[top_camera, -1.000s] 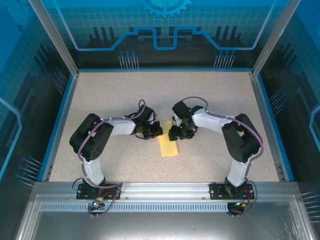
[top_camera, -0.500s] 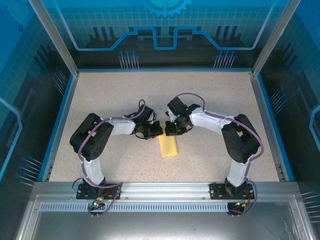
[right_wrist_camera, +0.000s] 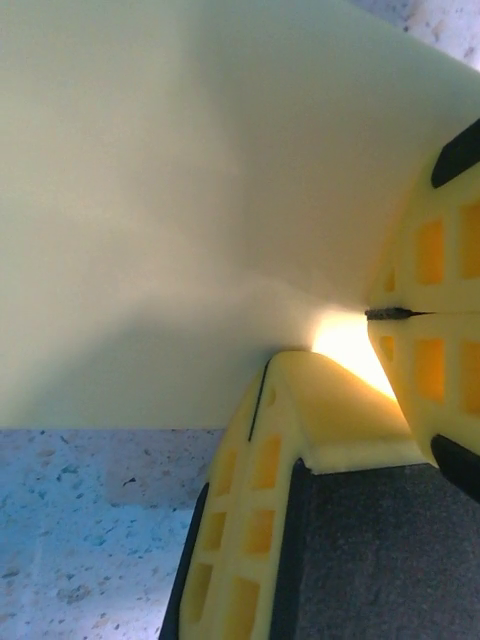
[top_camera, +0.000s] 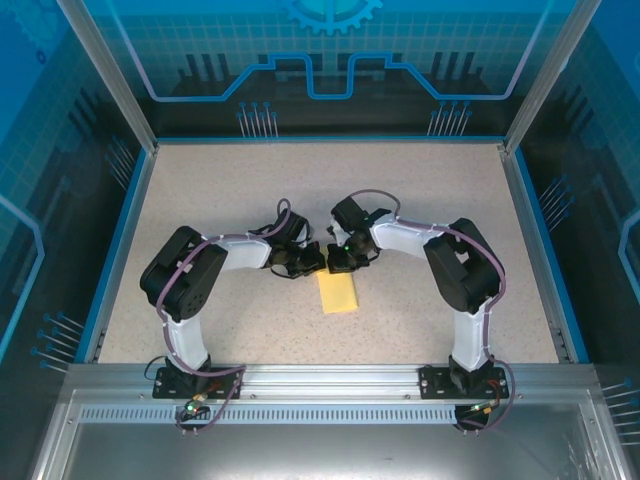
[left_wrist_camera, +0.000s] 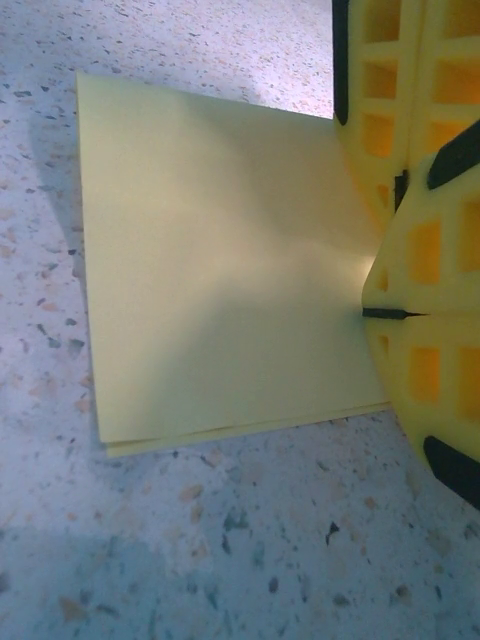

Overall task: Fold a paper plane with a square sheet of paper (pick it up from the middle)
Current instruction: Fold the square sheet of paper in half at the center of the table.

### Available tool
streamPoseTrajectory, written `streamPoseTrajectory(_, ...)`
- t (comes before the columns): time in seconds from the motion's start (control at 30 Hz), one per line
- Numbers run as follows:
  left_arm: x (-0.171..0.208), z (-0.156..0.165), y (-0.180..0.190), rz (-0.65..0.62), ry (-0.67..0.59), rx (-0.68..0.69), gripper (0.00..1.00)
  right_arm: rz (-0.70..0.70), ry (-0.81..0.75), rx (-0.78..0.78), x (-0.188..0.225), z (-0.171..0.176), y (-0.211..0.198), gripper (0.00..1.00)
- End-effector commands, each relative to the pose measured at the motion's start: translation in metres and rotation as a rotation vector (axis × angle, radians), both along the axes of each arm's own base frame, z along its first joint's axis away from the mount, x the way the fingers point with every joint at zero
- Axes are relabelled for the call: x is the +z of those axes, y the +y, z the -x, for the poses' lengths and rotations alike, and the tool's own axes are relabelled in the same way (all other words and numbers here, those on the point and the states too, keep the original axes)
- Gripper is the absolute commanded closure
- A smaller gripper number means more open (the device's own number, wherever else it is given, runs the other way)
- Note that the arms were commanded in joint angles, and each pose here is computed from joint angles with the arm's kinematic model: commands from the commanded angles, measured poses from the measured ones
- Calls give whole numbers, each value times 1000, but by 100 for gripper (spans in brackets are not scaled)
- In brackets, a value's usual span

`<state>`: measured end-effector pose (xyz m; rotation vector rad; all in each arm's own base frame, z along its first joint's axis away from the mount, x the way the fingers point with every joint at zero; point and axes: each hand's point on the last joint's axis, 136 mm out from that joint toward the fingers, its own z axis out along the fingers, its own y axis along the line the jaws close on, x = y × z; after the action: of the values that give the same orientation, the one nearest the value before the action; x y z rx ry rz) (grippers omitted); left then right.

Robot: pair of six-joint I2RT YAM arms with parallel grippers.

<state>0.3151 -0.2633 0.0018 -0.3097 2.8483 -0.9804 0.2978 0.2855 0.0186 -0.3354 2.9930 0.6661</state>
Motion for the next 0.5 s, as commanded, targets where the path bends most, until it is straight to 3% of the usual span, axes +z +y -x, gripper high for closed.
streamPoseTrajectory(0.0, -98, 85, 59, -322, 334, 6, 100, -10, 40, 9, -16, 5, -12, 95)
streamPoseTrajectory(0.3, -111, 100, 74, -385, 387, 15, 100, -28, 65, -33, -30, 13, -57, 97)
streamPoseTrajectory(0.47, -116, 106, 78, -399, 402, 16, 100, -85, 26, -117, -14, 11, -91, 97)
